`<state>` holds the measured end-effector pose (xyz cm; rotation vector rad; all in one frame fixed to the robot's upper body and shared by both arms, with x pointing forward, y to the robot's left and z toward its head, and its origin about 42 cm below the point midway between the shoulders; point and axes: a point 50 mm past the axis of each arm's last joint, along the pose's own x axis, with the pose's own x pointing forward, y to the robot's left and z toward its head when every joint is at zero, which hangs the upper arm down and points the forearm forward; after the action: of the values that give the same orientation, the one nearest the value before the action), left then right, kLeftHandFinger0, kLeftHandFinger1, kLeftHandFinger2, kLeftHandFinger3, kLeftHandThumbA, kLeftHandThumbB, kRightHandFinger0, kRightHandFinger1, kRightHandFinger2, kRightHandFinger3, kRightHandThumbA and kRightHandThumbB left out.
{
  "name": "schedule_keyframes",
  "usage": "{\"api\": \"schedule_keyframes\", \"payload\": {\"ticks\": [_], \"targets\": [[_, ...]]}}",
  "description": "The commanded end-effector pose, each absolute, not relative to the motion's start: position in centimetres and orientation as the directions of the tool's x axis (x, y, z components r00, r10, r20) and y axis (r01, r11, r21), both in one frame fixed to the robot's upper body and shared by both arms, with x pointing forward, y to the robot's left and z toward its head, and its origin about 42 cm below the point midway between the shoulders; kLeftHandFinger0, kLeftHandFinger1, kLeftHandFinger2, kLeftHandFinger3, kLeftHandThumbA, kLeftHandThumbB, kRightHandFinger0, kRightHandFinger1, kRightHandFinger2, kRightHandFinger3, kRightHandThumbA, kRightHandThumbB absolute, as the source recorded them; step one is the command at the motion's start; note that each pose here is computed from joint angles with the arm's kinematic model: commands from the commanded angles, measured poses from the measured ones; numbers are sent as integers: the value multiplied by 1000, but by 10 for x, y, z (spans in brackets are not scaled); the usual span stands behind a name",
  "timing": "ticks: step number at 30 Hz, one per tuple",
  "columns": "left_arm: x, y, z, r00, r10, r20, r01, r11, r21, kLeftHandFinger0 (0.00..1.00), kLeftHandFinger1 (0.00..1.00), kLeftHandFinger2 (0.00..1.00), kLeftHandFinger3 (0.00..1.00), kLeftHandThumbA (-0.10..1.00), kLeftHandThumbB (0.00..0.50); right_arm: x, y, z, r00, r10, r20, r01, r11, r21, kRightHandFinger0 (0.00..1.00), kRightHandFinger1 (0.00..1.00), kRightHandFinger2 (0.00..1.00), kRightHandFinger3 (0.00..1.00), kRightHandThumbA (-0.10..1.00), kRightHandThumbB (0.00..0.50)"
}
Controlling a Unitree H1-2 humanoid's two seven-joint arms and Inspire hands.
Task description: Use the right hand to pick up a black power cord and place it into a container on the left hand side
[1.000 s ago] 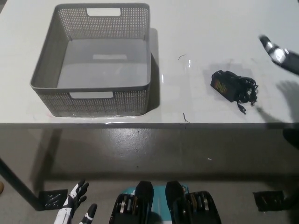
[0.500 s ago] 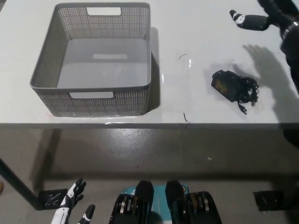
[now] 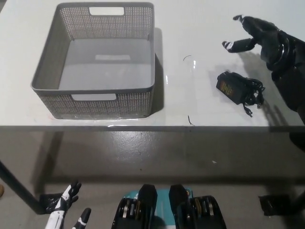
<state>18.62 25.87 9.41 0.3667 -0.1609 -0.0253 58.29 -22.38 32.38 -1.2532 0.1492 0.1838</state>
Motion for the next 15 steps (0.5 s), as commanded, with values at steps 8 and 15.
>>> {"api": "schedule_keyframes", "payload": {"ticks": [8,15], "targets": [[186,264,109,976,-56,210,-31,921,387,1000,1000,1000,1000,811,145,577,-219,347,956,68,-286,-292,315,-903,1000,1000,1000,1000,738,500],[193,266,112,975,-62,212,-29,916,399,1000,1000,1000,1000,806,158,572,-226,355,952,64,-299,-303,314,-900,1000,1000,1000,1000,784,500]]}}
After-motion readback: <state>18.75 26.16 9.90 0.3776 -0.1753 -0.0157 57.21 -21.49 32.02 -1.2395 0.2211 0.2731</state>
